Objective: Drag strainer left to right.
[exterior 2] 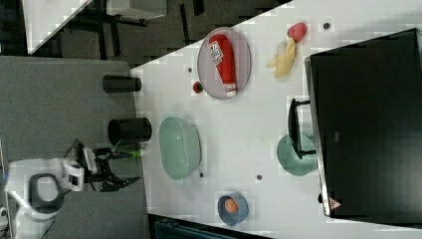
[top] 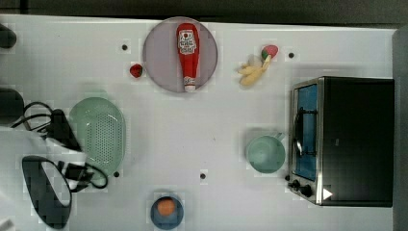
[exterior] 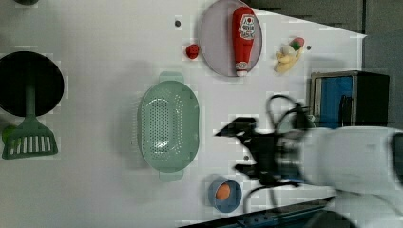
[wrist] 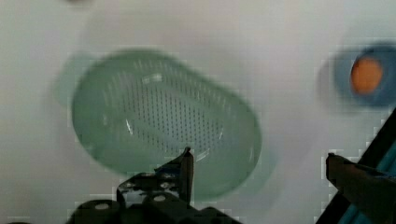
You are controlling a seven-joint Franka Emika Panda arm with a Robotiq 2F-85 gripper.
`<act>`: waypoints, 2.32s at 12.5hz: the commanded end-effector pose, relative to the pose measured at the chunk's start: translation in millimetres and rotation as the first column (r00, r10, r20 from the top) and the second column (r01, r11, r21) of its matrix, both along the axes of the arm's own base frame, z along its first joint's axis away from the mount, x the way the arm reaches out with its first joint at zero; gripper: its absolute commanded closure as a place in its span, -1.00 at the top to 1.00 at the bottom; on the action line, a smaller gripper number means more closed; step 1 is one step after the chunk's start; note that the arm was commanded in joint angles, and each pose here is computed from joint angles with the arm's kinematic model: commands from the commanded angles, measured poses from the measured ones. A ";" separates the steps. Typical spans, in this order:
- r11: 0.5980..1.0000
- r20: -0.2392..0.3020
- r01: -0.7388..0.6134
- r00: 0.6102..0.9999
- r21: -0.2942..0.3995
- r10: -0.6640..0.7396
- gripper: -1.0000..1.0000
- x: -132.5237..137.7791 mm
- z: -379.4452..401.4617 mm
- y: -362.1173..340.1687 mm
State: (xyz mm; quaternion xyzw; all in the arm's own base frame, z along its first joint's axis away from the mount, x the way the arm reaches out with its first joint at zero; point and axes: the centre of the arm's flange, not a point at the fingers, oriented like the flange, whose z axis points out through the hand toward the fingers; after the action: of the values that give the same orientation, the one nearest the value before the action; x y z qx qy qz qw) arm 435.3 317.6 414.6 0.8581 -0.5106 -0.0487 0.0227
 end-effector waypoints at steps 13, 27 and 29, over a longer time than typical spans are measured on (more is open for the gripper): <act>0.915 0.011 0.401 0.916 0.039 -0.402 1.00 39.8 -220.4 26.4; 0.867 0.038 0.498 0.867 -0.006 -0.498 1.00 64.6 -254.9 -40.4; 0.865 0.036 0.501 0.865 -0.014 -0.500 1.00 64.0 -254.7 -53.6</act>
State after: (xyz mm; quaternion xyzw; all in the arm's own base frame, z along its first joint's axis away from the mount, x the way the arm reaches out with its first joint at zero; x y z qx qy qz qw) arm 483.1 284.1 142.1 0.7199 -0.6925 -0.0414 0.0195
